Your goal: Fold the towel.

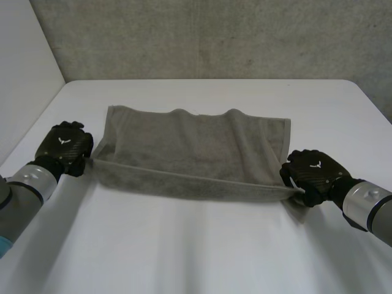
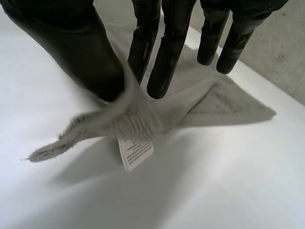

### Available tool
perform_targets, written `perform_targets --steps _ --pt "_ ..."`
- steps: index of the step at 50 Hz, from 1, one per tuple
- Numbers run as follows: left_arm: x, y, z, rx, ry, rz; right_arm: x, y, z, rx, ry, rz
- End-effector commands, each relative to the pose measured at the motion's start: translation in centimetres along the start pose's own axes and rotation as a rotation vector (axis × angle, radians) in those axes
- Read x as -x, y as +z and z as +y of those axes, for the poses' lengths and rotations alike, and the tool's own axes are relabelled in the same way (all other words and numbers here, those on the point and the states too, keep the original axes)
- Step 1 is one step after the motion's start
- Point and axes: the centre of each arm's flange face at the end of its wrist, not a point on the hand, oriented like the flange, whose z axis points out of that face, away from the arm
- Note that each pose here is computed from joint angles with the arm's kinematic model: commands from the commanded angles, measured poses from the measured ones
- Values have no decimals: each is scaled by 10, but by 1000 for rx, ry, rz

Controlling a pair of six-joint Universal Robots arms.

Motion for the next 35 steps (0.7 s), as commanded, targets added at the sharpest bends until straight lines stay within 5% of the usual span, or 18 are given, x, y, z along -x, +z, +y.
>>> perform_targets --steps 1,16,22,29,35 --pt "-3 -2 0 9 -4 12 -1 6 9 41 71 30" --pt "4 -3 -5 -5 -1 -8 -7 8 9 42 77 95" --pt "14 -17 -31 -57 3 -37 -17 -12 -32 -48 23 128" --pt "16 -46 -82 -185 -106 15 -21 -54 -90 -215 -54 113" --pt "19 -47 -90 -211 -164 24 -28 -44 -88 -169 -63 104"
